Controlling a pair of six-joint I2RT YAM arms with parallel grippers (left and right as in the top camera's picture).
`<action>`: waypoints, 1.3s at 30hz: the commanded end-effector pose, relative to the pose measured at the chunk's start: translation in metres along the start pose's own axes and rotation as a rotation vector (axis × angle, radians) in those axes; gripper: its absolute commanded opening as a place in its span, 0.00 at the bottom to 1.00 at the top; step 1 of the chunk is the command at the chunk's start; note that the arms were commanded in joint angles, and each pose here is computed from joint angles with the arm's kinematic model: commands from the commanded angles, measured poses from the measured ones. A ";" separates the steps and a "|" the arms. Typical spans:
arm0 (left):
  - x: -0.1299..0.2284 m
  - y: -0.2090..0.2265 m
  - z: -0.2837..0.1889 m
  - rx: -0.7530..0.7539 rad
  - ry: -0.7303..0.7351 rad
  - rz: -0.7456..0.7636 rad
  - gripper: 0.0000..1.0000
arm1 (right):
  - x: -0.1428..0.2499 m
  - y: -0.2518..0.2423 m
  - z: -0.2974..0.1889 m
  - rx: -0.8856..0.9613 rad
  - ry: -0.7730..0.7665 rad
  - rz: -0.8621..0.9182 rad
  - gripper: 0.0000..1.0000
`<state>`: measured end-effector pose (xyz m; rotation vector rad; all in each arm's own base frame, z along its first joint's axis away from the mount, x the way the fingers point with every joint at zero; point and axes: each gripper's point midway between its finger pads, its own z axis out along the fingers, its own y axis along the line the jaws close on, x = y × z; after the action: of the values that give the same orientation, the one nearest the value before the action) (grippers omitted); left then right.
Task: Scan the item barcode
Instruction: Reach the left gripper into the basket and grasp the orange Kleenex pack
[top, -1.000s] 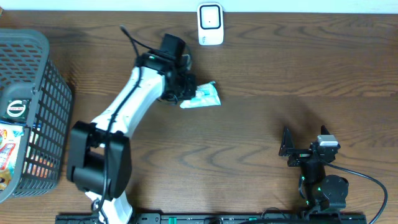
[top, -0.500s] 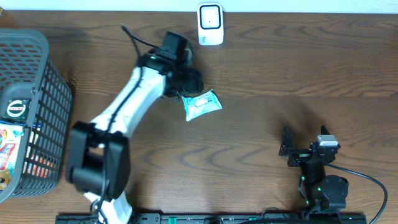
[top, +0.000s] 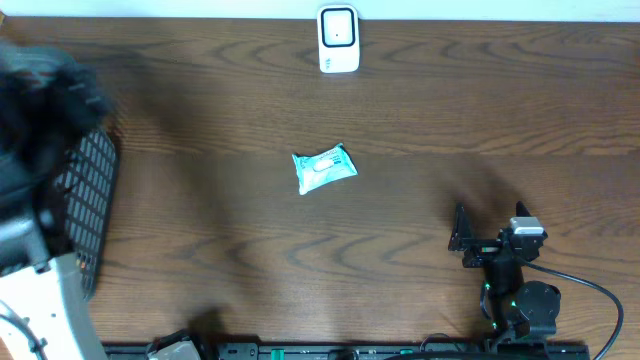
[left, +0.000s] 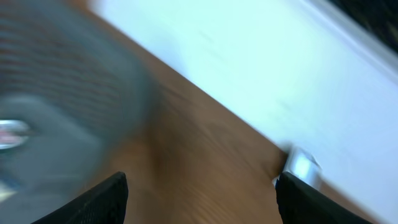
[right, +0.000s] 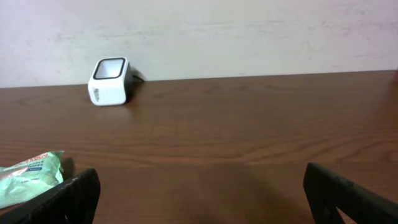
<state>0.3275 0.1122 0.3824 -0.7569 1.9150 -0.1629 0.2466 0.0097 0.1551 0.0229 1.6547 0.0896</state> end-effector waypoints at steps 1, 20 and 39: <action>-0.023 0.083 0.000 -0.237 -0.060 -0.112 0.75 | 0.002 -0.001 0.000 0.003 0.006 -0.008 0.99; 0.055 0.260 0.047 -0.762 0.244 -0.429 0.66 | 0.002 -0.001 0.000 0.003 0.006 -0.009 0.99; 0.160 0.310 0.061 -0.924 0.453 -0.417 0.65 | 0.002 -0.001 0.000 0.003 0.006 -0.008 0.99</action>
<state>0.2101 0.2793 0.1085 -1.8695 2.1655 0.3153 0.2466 0.0097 0.1551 0.0226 1.6547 0.0900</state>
